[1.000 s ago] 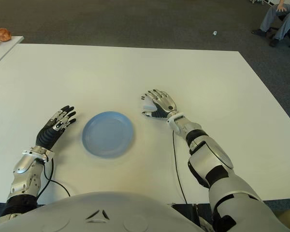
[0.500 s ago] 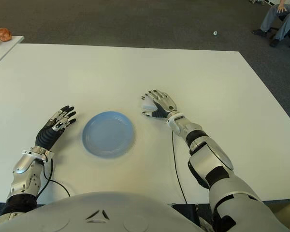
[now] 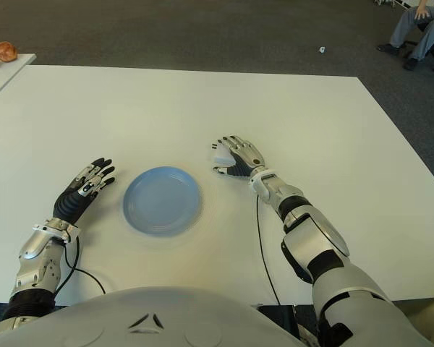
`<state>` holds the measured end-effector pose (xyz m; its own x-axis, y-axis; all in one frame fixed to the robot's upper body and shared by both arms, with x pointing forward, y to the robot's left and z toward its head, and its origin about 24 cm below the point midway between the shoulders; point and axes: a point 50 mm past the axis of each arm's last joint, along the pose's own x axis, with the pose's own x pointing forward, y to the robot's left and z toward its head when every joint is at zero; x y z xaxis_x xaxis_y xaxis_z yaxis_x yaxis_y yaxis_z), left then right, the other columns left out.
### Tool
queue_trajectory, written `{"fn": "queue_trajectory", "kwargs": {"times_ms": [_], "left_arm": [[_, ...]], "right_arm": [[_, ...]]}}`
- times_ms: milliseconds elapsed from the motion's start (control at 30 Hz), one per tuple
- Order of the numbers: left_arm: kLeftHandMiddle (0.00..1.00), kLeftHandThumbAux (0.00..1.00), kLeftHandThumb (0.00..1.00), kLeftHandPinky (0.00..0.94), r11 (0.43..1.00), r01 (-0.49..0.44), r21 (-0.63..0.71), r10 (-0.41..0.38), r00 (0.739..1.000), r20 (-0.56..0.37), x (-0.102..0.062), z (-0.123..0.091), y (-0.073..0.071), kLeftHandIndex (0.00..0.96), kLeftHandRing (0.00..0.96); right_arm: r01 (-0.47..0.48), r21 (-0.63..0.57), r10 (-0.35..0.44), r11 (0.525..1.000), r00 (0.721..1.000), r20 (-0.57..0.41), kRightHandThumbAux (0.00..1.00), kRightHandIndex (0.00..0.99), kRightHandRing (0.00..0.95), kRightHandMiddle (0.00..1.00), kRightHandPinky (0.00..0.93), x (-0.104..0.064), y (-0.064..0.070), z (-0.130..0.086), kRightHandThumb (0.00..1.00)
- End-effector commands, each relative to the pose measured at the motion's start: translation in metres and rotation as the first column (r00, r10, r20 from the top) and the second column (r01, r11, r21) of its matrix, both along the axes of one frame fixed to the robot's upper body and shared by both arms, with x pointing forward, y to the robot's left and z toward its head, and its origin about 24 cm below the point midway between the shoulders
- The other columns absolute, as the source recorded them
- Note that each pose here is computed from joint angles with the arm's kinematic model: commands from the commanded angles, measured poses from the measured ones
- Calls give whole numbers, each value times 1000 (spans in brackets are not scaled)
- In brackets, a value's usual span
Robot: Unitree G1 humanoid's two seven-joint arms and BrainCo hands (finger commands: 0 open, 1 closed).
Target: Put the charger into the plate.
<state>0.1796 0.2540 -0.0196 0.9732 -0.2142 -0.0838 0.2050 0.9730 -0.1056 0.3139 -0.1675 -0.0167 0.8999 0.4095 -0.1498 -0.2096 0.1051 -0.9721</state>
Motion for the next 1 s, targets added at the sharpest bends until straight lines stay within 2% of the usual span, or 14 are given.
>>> {"fn": "queue_trajectory", "kwargs": {"times_ms": [33, 767, 1000], "left_arm": [[48, 478, 0, 1, 1000, 3, -10, -3, 1000, -14, 0, -1, 2, 16, 9], [46, 469, 0, 1, 1000, 9, 1, -9, 1000, -4, 0, -1, 3, 8, 3], [55, 463, 0, 0, 1000, 0, -13, 0, 1000, -4, -1, -1, 2, 19, 14]], "right_arm": [[-11, -35, 8, 999, 995, -97, 386, 0, 19, 0, 107, -13, -2, -17, 313], [-15, -31, 10, 999, 990, -140, 413, 10, 23, 2, 99, -14, -3, -18, 328], [-22, -33, 18, 999, 990, -138, 419, 45, 100, 67, 200, -14, -4, -18, 406]]}}
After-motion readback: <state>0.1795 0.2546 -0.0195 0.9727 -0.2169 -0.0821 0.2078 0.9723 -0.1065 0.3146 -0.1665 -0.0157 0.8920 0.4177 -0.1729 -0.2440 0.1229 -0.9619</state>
